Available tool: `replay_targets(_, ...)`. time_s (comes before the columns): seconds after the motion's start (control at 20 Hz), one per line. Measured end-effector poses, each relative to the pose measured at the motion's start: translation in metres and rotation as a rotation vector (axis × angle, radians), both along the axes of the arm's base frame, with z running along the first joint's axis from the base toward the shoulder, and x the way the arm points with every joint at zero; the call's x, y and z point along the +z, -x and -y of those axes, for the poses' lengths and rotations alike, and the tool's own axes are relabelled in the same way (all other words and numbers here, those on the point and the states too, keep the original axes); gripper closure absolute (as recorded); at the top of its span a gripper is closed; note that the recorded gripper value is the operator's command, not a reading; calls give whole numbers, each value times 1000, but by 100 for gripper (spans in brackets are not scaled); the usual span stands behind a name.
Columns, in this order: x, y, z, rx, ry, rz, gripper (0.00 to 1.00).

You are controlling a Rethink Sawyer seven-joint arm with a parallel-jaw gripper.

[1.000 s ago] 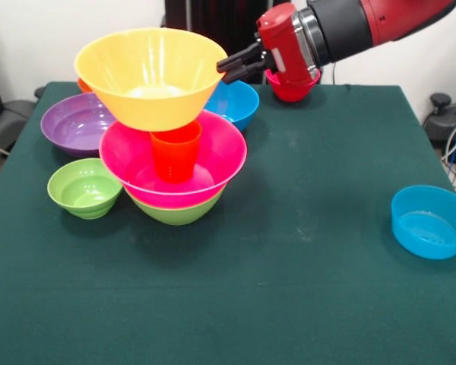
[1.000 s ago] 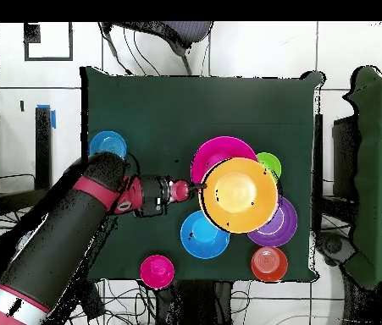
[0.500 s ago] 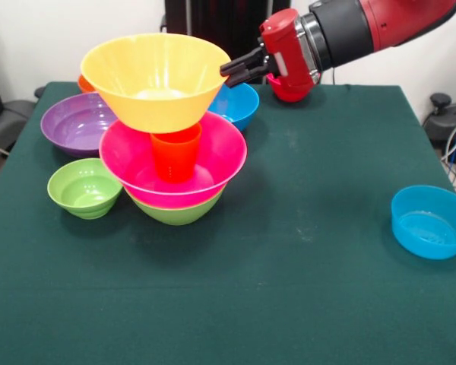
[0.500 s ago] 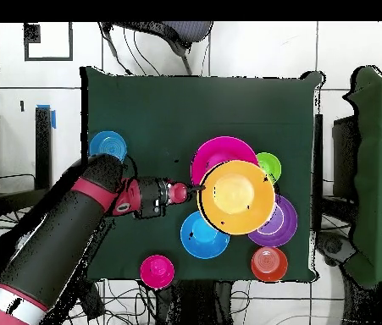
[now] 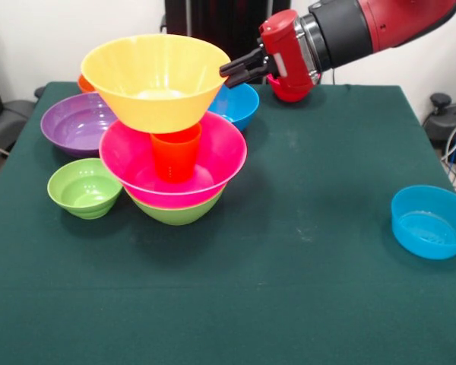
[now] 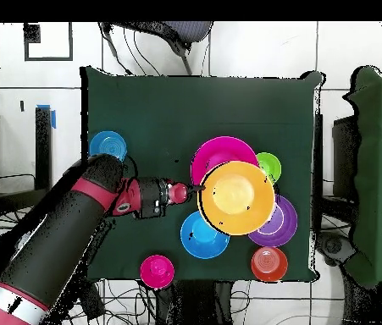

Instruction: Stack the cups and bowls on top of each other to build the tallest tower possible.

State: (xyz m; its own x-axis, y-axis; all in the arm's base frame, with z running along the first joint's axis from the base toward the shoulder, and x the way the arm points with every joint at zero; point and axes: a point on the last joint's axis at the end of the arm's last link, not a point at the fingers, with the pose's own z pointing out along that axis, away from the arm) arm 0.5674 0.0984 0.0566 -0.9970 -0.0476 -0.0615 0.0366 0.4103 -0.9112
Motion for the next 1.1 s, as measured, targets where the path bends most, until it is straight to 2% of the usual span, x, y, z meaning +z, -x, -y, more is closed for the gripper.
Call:
replay_targets(0.4,-2,1,1,0,4,-4,100)
replay_targets(1.1,-18,10,10,0,40,-37,100)
